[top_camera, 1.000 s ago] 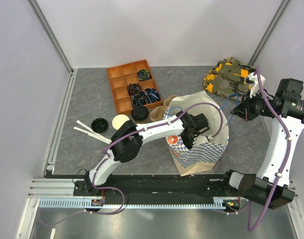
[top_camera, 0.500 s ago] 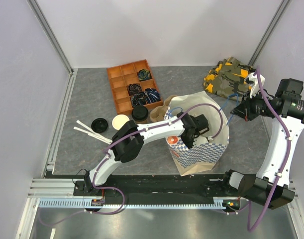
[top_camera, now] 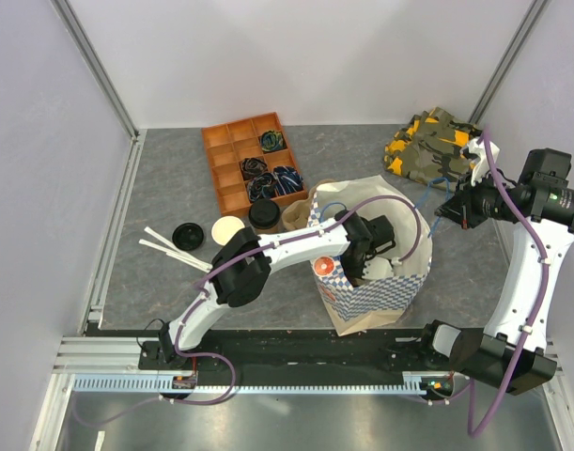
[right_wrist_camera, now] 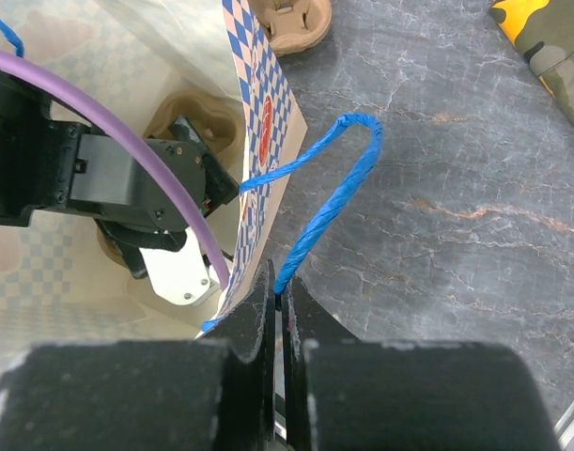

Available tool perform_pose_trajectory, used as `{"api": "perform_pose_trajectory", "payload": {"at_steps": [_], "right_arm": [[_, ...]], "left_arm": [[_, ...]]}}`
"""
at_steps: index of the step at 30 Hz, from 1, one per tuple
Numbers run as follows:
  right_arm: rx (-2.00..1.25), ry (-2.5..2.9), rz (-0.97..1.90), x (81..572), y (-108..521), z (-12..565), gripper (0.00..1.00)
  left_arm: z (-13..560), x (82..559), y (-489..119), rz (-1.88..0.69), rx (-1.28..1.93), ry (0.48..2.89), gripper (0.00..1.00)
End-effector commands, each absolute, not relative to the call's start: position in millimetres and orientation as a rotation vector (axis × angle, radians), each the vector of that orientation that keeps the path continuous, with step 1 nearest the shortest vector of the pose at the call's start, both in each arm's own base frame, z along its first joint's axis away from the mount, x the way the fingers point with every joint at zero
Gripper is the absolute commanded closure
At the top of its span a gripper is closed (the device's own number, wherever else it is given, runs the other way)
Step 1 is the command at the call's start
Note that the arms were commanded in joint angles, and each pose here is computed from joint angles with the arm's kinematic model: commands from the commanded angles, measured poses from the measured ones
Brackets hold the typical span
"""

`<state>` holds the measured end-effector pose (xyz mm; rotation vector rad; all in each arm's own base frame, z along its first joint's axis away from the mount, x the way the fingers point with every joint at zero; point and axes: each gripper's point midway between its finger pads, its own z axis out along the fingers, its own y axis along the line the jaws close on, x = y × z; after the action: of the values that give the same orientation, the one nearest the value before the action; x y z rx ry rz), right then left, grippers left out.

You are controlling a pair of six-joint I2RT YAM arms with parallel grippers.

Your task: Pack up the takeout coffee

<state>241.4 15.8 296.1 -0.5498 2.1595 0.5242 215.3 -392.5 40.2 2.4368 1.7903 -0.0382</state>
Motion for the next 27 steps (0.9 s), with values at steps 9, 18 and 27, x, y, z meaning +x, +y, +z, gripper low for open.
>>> {"api": "perform_pose_trajectory", "payload": {"at_steps": [9,18,27], "right_arm": [[-0.557,2.180,0.639,220.9,31.5,291.4,1.00],[-0.564,2.176,0.650,221.3,32.4,290.1,1.00],[-0.569,2.173,0.655,221.2,33.0,289.3,1.00]], "left_arm": [[100.4,214.9,-408.9,-0.068,2.369,1.739,0.00],[133.4,217.4,-417.9,-0.103,2.256,1.735,0.00],[164.1,222.5,-431.3,-0.144,2.144,1.696,0.00]]}}
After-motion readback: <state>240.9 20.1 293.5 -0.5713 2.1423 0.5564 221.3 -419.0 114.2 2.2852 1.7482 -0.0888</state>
